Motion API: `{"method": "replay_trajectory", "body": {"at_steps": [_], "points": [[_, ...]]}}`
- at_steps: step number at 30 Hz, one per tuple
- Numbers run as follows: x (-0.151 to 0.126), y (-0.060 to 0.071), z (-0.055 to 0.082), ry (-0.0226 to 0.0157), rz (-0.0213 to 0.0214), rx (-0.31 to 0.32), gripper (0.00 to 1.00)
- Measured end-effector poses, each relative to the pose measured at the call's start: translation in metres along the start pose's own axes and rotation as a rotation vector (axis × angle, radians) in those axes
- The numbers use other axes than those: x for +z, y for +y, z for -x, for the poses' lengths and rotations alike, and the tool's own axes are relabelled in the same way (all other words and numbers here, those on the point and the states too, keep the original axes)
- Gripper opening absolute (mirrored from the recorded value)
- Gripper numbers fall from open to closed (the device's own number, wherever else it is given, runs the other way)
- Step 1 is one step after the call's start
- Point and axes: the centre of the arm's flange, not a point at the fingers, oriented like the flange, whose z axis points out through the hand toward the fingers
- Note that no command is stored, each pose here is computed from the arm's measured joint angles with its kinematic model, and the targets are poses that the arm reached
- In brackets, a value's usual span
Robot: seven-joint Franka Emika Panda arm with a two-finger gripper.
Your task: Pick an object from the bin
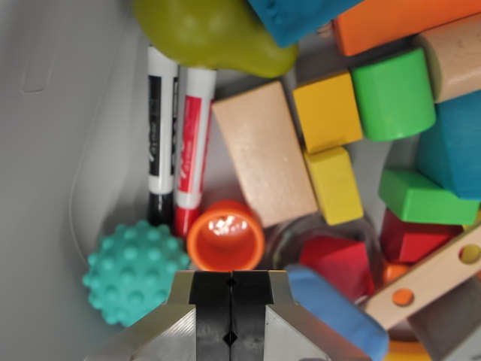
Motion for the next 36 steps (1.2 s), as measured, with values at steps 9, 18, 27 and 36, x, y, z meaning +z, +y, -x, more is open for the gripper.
{"method": "replay_trajectory", "body": {"at_steps": [9, 18, 27, 36], "points": [[-0.035, 0.001, 0.000, 0.0013, 0.0028, 0.001, 0.00], [-0.069, 0.001, 0.000, 0.0028, 0.0051, 0.001, 0.00], [-0.097, 0.001, 0.000, 0.0042, 0.0069, 0.001, 0.00], [-0.113, 0.001, 0.000, 0.0060, 0.0093, 0.002, 0.00]]}}
